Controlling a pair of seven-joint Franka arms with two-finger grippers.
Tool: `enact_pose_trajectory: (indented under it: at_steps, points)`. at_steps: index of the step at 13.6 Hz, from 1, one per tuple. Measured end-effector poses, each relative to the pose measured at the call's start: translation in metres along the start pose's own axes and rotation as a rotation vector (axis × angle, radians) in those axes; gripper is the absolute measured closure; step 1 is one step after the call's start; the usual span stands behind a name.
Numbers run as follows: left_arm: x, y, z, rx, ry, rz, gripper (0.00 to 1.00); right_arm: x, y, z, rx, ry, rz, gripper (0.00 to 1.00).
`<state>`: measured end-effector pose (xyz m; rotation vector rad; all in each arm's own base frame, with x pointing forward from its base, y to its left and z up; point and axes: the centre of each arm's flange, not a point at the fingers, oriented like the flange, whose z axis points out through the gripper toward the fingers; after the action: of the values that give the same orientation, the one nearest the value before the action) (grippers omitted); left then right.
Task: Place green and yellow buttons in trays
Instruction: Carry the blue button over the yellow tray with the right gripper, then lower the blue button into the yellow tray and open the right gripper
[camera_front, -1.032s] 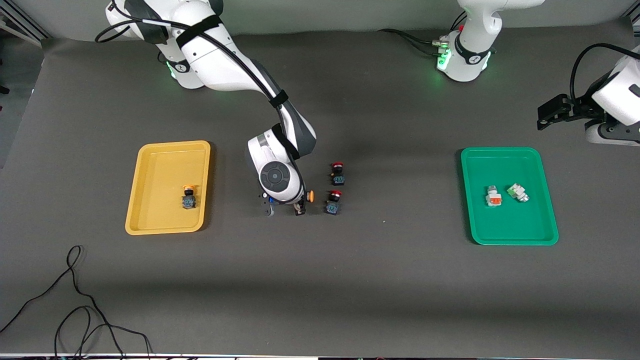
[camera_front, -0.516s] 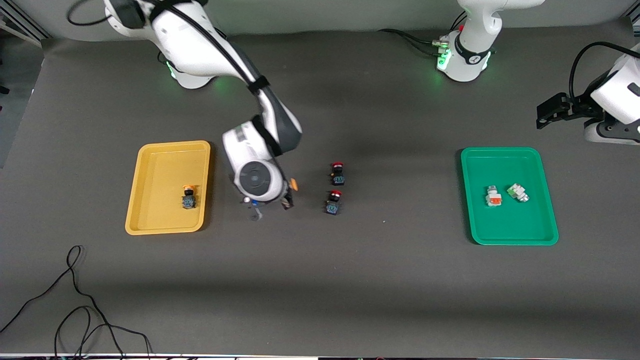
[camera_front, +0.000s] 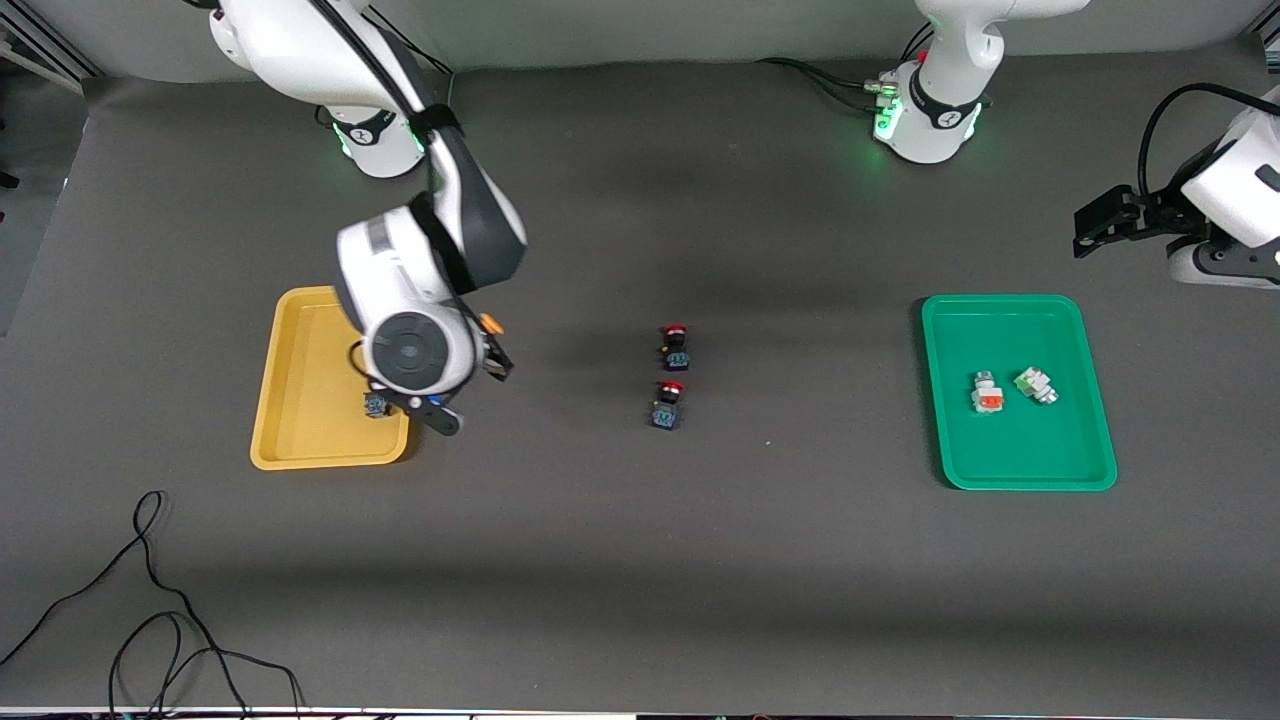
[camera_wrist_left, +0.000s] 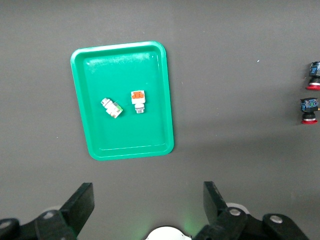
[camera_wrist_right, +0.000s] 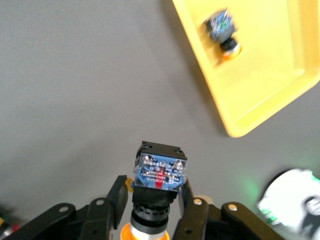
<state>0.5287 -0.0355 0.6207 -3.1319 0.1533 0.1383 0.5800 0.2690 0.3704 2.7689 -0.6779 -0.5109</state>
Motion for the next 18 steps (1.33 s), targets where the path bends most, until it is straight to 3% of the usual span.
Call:
enact_pose_trajectory:
  at_steps: [2, 3, 5, 6, 7, 8, 11, 15, 18]
  points:
    - [0.000, 0.000, 0.000, 0.000, 0.000, 0.000, 0.23, 0.023, 0.042, -0.012, 0.000, -0.001, -0.132, 0.53]
    - [0.000, 0.000, 0.000, 0.000, 0.000, 0.000, 0.23, 0.034, 0.064, -0.014, -0.019, 0.011, -0.203, 0.53]
    - [0.000, 0.000, 0.000, 0.000, 0.000, 0.000, 0.40, 0.049, 0.097, -0.014, -0.078, 0.031, -0.322, 0.53]
    - [0.000, 0.000, 0.000, 0.000, 0.000, 0.000, 0.41, 0.056, 0.109, -0.013, -0.090, 0.035, -0.358, 0.53]
    - [0.000, 0.000, 0.000, 0.000, 0.000, 0.000, 0.40, 0.064, 0.121, -0.011, -0.091, 0.041, -0.389, 0.53]
    - [0.000, 0.000, 0.000, 0.000, 0.000, 0.000, 0.33, 0.076, 0.134, -0.006, -0.083, 0.056, -0.418, 0.53]
    - [0.000, 0.000, 0.000, 0.000, 0.000, 0.000, 0.01, 0.117, 0.183, 0.034, -0.046, 0.115, -0.467, 0.53]
    - [0.000, 0.001, 0.000, 0.000, 0.000, 0.001, 0.00, 0.133, 0.226, 0.126, -0.006, 0.187, -0.490, 0.53]
    - [0.000, 0.001, 0.000, 0.000, 0.000, 0.001, 0.00, 0.129, 0.231, 0.167, 0.003, 0.251, -0.497, 0.53]
